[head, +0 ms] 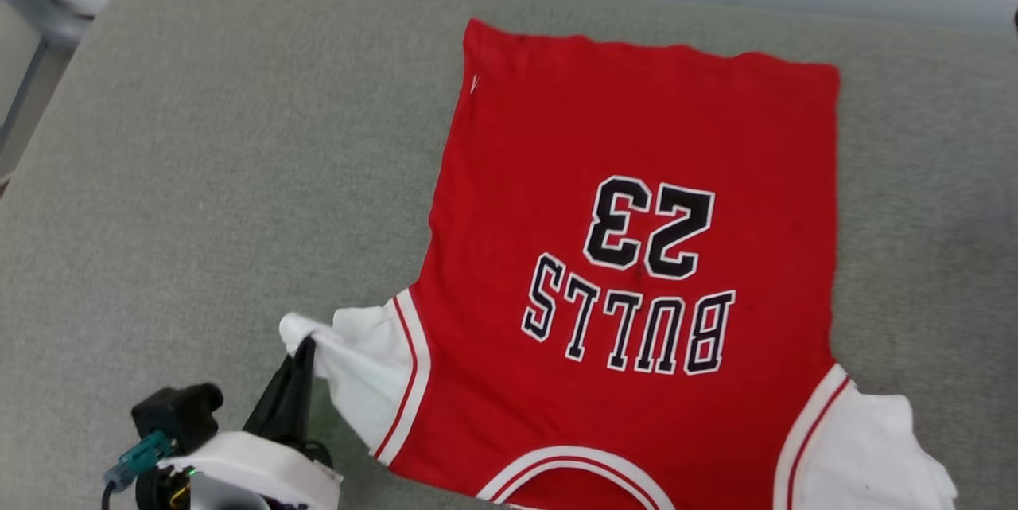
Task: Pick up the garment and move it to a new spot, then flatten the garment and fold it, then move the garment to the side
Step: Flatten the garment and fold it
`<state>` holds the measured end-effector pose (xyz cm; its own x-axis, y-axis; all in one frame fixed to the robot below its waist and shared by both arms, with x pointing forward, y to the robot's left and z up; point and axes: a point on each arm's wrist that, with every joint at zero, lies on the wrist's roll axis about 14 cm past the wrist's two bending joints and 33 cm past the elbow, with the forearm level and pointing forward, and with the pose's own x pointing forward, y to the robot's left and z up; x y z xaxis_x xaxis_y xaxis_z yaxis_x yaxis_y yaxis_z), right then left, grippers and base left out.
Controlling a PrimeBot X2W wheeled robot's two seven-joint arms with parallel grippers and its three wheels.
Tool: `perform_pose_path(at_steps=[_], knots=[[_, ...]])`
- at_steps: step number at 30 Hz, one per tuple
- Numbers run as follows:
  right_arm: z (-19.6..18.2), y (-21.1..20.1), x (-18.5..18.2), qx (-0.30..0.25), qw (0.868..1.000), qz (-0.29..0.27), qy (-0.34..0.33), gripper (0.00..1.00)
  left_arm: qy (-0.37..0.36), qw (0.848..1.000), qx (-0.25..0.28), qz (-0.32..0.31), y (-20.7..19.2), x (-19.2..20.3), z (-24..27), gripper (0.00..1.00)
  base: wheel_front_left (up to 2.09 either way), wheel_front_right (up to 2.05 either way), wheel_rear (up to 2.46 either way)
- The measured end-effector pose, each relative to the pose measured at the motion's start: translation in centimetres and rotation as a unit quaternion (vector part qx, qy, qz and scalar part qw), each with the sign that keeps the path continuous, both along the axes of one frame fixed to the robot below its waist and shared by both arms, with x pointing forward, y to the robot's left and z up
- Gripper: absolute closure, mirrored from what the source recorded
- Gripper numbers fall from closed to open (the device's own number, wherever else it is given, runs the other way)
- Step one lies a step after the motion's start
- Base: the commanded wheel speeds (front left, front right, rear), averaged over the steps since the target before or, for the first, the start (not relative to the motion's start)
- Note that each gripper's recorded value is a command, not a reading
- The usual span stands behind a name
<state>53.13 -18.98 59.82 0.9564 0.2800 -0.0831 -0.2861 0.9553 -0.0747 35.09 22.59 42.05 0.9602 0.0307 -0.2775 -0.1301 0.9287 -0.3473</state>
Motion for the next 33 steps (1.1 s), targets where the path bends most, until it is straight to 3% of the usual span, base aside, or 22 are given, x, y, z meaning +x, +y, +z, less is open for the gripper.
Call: perform_pose_path(at_steps=[6,10,12,16,22,31,33], knots=[[-3.2,1.7,5.8,-0.057,0.995,0.014,0.080,0.00,-0.003,1.000,0.003,0.005,0.0,1.6,-0.5,1.00,0.00,0.00,0.00],[-7.6,2.6,8.3,-0.085,0.980,0.021,0.177,0.00,-0.001,1.000,0.008,0.005,0.0,2.4,-1.1,1.00,0.00,0.00,0.00],[-9.5,3.0,9.2,-0.093,0.970,0.023,0.223,0.00,0.001,1.000,0.010,0.004,-0.1,2.8,-1.5,1.00,0.00,0.00,0.00],[-14.5,4.3,9.2,-0.119,0.935,0.042,0.333,0.00,0.006,1.000,0.012,0.008,0.1,3.4,-2.2,1.00,0.00,0.00,0.00],[-18.9,4.9,9.5,-0.150,0.895,0.054,0.417,0.00,0.016,1.000,0.015,0.012,0.3,3.9,-3.4,1.00,0.00,0.00,0.00],[-25.3,5.0,9.2,-0.192,0.853,0.052,0.482,0.00,0.028,0.999,0.017,0.021,0.6,4.5,-5.0,1.00,0.00,0.00,0.00],[-25.9,5.1,9.2,-0.185,0.851,0.054,0.488,0.00,0.029,0.999,0.016,0.021,0.6,4.7,-5.3,1.00,0.00,0.00,0.00]])
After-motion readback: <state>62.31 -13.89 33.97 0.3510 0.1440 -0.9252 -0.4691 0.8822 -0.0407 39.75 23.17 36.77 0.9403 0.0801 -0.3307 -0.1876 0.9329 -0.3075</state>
